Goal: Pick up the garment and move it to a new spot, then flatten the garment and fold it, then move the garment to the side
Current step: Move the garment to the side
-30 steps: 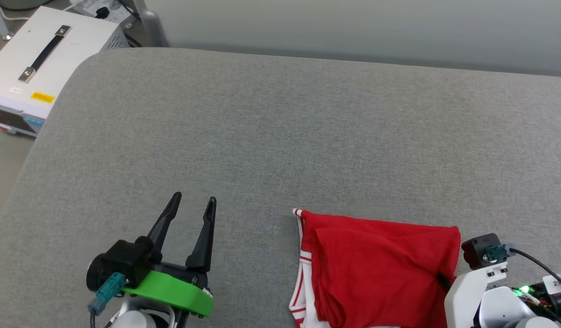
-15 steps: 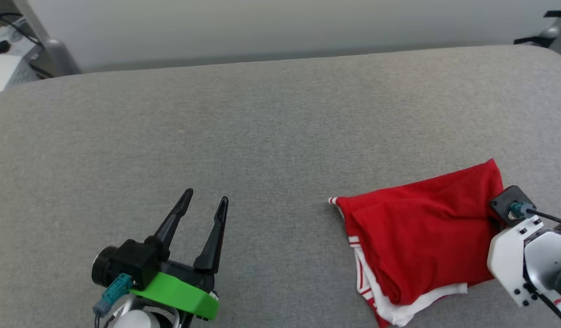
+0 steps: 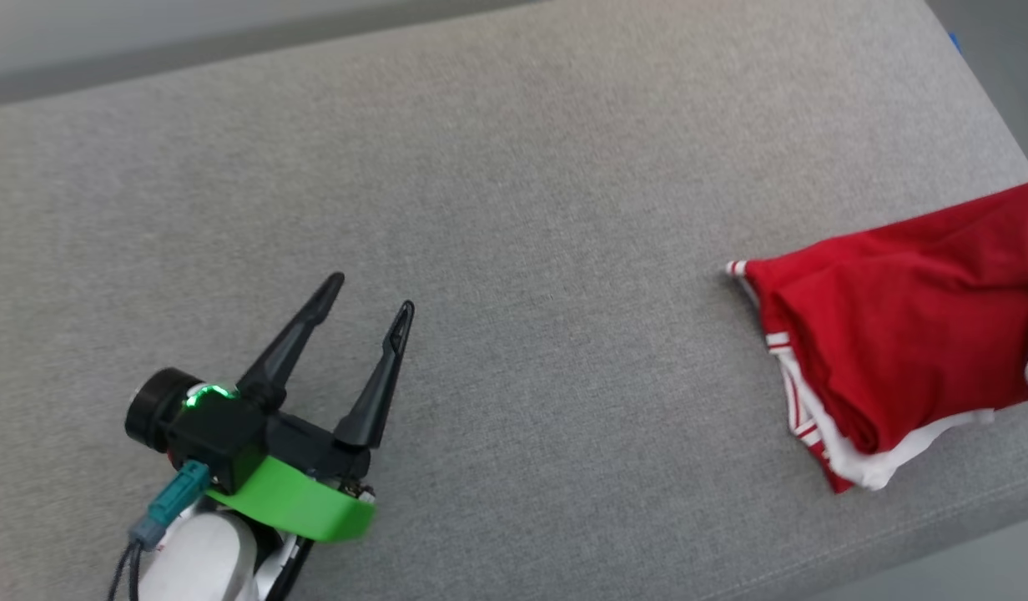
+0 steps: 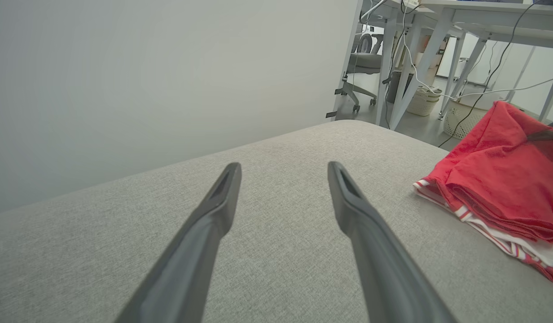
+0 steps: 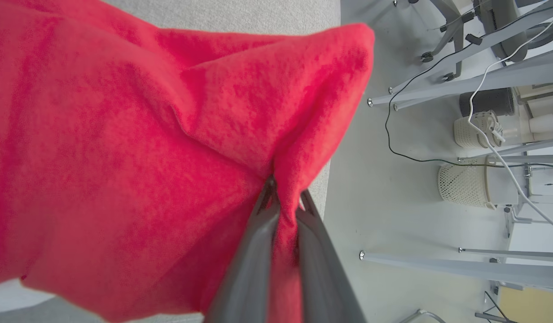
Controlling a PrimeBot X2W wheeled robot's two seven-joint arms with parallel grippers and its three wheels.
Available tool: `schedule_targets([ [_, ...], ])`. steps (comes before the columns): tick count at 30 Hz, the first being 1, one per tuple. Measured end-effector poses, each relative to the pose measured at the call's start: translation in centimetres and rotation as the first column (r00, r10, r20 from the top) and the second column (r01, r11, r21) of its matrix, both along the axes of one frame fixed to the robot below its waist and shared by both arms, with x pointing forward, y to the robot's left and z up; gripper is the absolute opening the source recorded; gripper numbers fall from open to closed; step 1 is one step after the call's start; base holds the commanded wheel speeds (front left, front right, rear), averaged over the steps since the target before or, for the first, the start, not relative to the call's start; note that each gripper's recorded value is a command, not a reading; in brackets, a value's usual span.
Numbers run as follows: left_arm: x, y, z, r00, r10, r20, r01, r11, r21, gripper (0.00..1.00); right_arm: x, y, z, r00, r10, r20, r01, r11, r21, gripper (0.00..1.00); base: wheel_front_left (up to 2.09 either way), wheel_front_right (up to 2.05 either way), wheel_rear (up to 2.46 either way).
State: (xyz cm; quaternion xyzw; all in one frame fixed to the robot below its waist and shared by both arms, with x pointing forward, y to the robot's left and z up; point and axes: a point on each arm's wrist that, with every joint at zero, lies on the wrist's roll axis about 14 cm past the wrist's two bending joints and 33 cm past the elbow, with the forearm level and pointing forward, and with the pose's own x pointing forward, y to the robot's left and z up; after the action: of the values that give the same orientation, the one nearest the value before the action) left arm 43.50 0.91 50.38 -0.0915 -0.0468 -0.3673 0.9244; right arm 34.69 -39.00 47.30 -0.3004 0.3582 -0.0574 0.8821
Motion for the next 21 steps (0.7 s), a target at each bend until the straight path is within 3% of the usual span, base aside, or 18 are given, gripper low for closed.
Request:
schedule_targets([
  [11,3.5,-1.1,-2.2,0.997,-0.074,-0.006,0.074,0.997,-0.012,1.0,1.3,-9.3,-0.3,0.976,-0.208,0.056,0.213,0.971,-0.106,0.0,0.0,0.0,0.0],
  [21,5.3,0.0,-4.8,0.997,-0.063,-0.051,0.062,0.998,-0.009,1.0,2.9,-12.8,-2.9,0.947,-0.311,0.077,0.319,0.939,-0.127,0.0,0.0,0.0,0.0],
])
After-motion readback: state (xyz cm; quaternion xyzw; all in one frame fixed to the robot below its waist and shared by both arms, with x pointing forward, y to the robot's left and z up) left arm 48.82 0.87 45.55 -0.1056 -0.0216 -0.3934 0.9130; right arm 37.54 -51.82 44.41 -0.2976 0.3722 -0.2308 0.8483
